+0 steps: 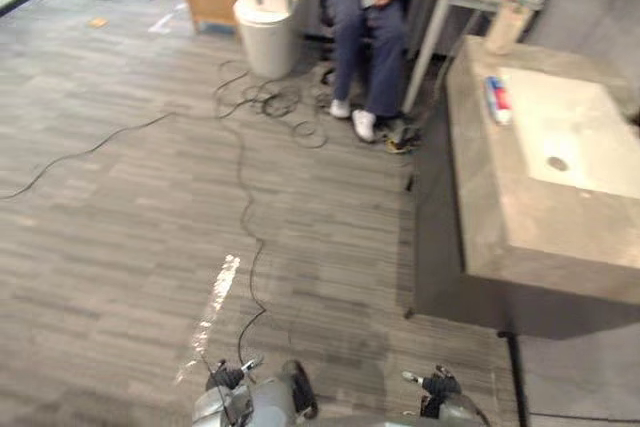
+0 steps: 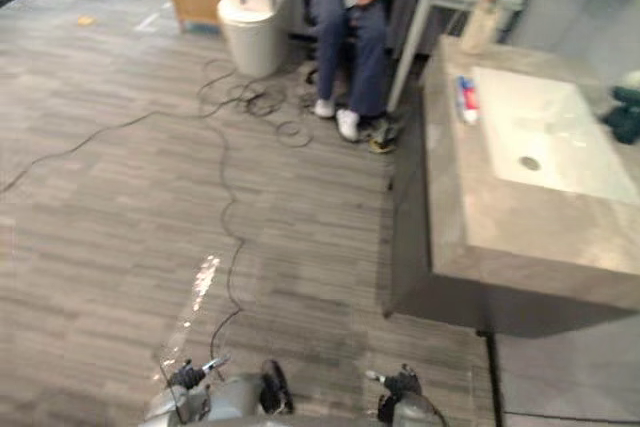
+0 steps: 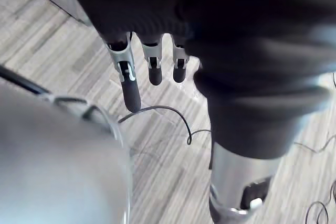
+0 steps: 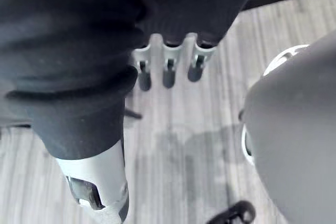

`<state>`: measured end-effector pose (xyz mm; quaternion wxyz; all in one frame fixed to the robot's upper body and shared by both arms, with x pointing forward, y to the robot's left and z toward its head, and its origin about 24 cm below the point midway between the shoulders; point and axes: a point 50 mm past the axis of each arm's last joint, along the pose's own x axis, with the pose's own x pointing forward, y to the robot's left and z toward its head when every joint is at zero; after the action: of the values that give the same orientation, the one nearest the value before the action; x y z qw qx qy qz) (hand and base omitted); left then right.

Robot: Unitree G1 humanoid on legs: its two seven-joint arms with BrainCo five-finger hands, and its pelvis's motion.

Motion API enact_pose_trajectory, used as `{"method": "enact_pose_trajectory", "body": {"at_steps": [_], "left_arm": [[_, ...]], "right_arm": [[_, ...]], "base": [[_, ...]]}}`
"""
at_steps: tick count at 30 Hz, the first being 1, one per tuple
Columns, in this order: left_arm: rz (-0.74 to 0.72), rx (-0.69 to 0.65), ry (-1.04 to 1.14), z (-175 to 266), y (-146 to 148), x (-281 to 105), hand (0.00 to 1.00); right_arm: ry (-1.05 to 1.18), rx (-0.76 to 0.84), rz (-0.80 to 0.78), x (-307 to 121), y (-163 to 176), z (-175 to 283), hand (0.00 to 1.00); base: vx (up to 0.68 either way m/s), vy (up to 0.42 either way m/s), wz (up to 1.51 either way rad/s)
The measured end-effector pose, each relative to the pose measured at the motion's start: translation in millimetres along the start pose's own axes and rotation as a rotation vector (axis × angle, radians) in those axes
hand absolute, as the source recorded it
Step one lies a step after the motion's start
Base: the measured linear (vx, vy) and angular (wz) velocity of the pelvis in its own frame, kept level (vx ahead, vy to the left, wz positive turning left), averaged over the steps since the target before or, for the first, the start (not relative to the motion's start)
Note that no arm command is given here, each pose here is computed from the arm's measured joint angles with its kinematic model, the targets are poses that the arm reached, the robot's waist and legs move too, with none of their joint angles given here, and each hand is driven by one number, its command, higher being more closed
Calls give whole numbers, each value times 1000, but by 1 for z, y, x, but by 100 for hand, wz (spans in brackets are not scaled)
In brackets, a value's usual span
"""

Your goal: Organize washtable

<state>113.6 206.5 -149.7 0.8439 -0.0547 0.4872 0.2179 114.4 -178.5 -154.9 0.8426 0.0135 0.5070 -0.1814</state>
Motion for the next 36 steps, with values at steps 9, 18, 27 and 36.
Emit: {"method": "enact_pose_trajectory", "body": {"at_steps": [9, 18, 27, 36], "left_arm": [[-1, 56, 32, -2, 3, 2, 0], [-12, 50, 87, -17, -3, -1, 0], [-3, -53, 73, -19, -6, -4, 0], [35, -60, 67, -16, 5, -1, 0]], "right_arm": [[-56, -1, 14, -2, 8, 11, 0], [-27, 64, -39, -2, -10, 1, 0], [-43, 37, -62, 1, -12, 9, 0], [-25, -43, 25, -2, 12, 4, 0]], "base": [[111, 172, 56], [272, -39, 60], [405, -9, -34], [208, 315, -84]]}}
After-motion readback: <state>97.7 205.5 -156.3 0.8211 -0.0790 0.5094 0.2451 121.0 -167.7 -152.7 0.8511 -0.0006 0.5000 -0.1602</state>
